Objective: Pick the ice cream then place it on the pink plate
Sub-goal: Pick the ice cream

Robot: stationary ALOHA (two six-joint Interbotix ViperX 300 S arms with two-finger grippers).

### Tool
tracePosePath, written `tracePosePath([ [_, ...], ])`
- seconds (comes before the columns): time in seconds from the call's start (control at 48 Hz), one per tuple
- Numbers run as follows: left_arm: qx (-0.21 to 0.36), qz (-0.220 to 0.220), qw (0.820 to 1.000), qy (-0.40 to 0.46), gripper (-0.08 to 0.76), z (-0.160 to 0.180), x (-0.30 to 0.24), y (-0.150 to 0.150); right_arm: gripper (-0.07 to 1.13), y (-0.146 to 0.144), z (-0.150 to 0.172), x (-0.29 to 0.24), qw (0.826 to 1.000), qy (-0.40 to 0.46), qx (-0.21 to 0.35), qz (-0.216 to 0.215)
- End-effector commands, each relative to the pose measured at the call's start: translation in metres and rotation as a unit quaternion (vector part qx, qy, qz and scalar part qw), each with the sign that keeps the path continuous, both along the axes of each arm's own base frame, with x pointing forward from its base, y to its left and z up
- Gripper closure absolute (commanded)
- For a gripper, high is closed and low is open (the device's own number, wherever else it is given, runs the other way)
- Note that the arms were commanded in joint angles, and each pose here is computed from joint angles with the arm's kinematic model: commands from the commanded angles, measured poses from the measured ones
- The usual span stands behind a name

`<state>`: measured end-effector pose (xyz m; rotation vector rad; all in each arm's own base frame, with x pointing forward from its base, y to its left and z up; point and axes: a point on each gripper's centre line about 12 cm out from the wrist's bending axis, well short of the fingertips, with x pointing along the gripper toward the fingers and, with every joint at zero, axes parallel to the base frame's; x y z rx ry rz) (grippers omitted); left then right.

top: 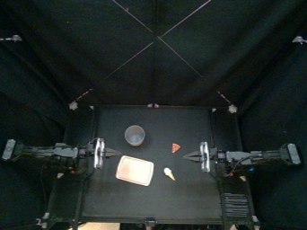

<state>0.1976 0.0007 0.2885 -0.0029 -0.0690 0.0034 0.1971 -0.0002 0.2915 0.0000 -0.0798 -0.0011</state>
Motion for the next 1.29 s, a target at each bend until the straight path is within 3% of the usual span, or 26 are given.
tracePosePath([
  [0.021,0.005,0.008,1.000,-0.011,0.743,0.006,0.002,0.003,1.06,0.000,-0.008,0.004,1.000,0.016,0.006,0.000],
  [0.125,0.004,0.008,1.000,-0.010,0.714,0.005,0.002,0.003,1.05,0.000,-0.021,0.006,0.999,0.046,0.026,0.001],
  [0.208,0.004,0.008,1.000,-0.011,0.700,0.006,0.002,0.003,1.01,0.001,-0.035,0.012,0.993,0.089,0.079,-0.001],
  [0.396,0.004,0.008,1.000,-0.009,0.700,0.004,0.001,0.003,0.85,0.015,-0.066,0.022,0.959,0.183,0.215,0.004],
  [0.562,0.004,0.008,1.000,-0.009,0.698,0.004,0.001,0.003,0.50,0.024,-0.088,0.033,0.935,0.225,0.273,0.001],
  [0.688,0.004,0.008,1.000,-0.008,0.698,0.004,0.001,0.003,0.19,0.028,-0.102,0.046,0.928,0.244,0.281,-0.006],
  [0.792,0.004,0.008,1.000,-0.008,0.698,0.003,0.001,0.003,0.04,0.029,-0.114,0.061,0.922,0.268,0.280,-0.016],
  [1.062,0.005,0.009,1.000,-0.007,0.698,0.002,0.001,0.004,0.03,0.040,-0.143,0.108,0.905,0.329,0.267,-0.029],
  [1.292,0.005,0.008,1.000,-0.006,0.698,0.002,0.001,0.003,0.03,0.043,-0.165,0.117,0.887,0.382,0.257,-0.040],
])
